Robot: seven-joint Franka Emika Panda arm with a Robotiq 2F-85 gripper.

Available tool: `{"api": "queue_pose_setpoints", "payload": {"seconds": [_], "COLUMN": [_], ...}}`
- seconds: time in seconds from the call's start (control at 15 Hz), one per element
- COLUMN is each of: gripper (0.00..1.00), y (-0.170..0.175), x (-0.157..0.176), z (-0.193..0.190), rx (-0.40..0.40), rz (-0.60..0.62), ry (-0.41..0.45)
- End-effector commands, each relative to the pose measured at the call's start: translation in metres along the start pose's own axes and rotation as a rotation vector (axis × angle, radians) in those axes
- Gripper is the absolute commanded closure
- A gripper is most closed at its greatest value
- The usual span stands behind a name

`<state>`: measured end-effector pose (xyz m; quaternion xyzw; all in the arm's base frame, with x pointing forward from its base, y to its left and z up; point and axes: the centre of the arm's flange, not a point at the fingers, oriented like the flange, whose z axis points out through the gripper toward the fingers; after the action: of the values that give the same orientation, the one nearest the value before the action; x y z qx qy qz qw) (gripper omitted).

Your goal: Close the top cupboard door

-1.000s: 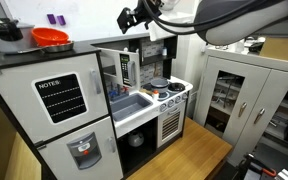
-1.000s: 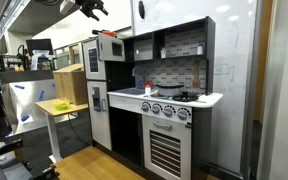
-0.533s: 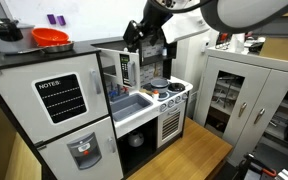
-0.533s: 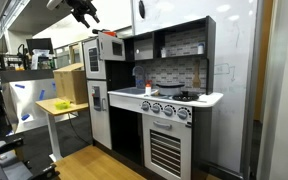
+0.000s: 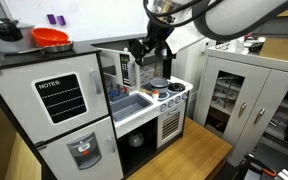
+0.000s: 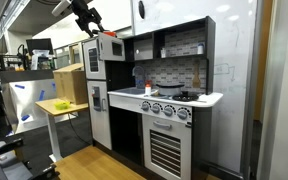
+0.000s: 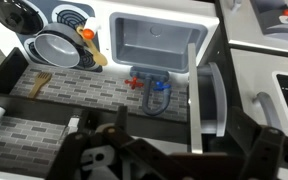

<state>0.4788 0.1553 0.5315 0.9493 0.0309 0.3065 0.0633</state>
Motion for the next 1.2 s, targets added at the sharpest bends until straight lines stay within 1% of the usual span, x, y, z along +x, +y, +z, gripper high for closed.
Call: {"api": "queue_pose_setpoints", "payload": {"seconds": [0.0, 0.07, 0.2, 0.47, 0.53, 0.6, 0.67, 0.93, 1.13], "gripper": [0.0, 0.0, 0.0, 0.0, 0.0, 0.0, 0.0, 0.0, 0.0], "y": [-0.005, -0.005, 0.003, 0.031, 0.037, 0.042, 0.045, 0.043, 0.044], "x": [0.01, 0.012, 0.019, 0.039, 0.044, 0.047, 0.049, 0.043, 0.039], "z": [0.016, 0.021, 0.03, 0.043, 0.045, 0.045, 0.045, 0.041, 0.031], "rx": [0.029, -0.011, -0.113, -0.283, -0.322, -0.332, -0.326, -0.25, -0.245], "rz": [-0.028, -0.024, -0.018, 0.063, 0.087, 0.104, 0.123, 0.174, 0.23], "ry": [-0.011, 0.007, 0.093, 0.258, 0.284, 0.29, 0.281, 0.194, 0.113]}}
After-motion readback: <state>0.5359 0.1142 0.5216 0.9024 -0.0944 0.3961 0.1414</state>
